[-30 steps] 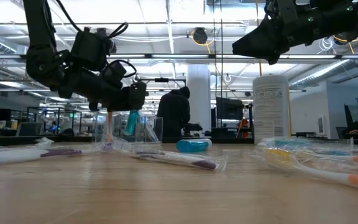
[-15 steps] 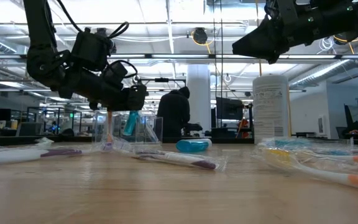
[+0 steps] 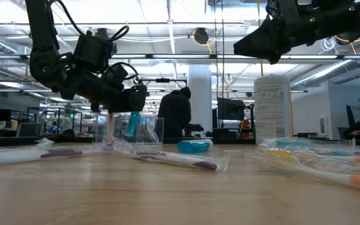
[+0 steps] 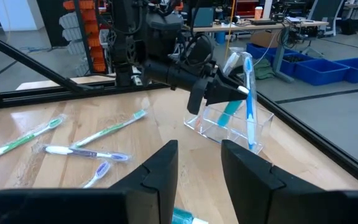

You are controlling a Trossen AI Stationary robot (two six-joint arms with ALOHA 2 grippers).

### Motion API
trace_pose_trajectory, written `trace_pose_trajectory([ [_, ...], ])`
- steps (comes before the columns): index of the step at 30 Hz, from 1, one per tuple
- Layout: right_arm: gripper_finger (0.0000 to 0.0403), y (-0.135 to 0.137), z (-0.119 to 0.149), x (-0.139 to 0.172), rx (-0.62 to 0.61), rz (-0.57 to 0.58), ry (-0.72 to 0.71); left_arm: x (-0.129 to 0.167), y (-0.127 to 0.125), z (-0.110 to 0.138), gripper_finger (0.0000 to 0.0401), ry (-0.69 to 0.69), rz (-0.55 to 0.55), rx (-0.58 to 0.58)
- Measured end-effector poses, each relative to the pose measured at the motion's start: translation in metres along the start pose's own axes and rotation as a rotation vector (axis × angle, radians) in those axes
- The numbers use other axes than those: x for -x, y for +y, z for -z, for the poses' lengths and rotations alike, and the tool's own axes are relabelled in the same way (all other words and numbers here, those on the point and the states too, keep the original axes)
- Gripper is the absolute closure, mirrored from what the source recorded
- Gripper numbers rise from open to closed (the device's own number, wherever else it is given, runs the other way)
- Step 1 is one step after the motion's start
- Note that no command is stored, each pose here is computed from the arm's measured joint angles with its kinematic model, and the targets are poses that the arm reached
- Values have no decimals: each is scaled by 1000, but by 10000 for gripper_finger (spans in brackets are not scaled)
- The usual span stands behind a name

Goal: Pick & Place toothbrushing station
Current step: Put the mouthwash into the transparent organizer, then put the green toothbrush into the transparent organizer

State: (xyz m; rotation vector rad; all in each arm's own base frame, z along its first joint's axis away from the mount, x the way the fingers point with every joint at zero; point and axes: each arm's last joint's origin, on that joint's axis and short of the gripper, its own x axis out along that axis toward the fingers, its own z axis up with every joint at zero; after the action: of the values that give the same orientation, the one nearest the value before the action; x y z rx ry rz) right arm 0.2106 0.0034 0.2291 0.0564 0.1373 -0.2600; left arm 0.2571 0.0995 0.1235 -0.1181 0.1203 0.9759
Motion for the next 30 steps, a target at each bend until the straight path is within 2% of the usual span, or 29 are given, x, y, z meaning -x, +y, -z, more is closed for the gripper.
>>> trace_pose_trajectory([
  [9, 289, 0, 0, 0, 0, 0, 0, -2, 3, -1, 236, 4, 16, 32],
  [18, 289, 0, 0, 0, 0, 0, 0, -2, 2, -2, 243, -4, 18, 35],
  [27, 289, 0, 0, 0, 10, 0, 0, 17, -7, -42, 248, -157, 89, 55],
  [30, 289, 0, 0, 0, 29, 0, 0, 31, -13, -60, 251, -215, 154, 53],
])
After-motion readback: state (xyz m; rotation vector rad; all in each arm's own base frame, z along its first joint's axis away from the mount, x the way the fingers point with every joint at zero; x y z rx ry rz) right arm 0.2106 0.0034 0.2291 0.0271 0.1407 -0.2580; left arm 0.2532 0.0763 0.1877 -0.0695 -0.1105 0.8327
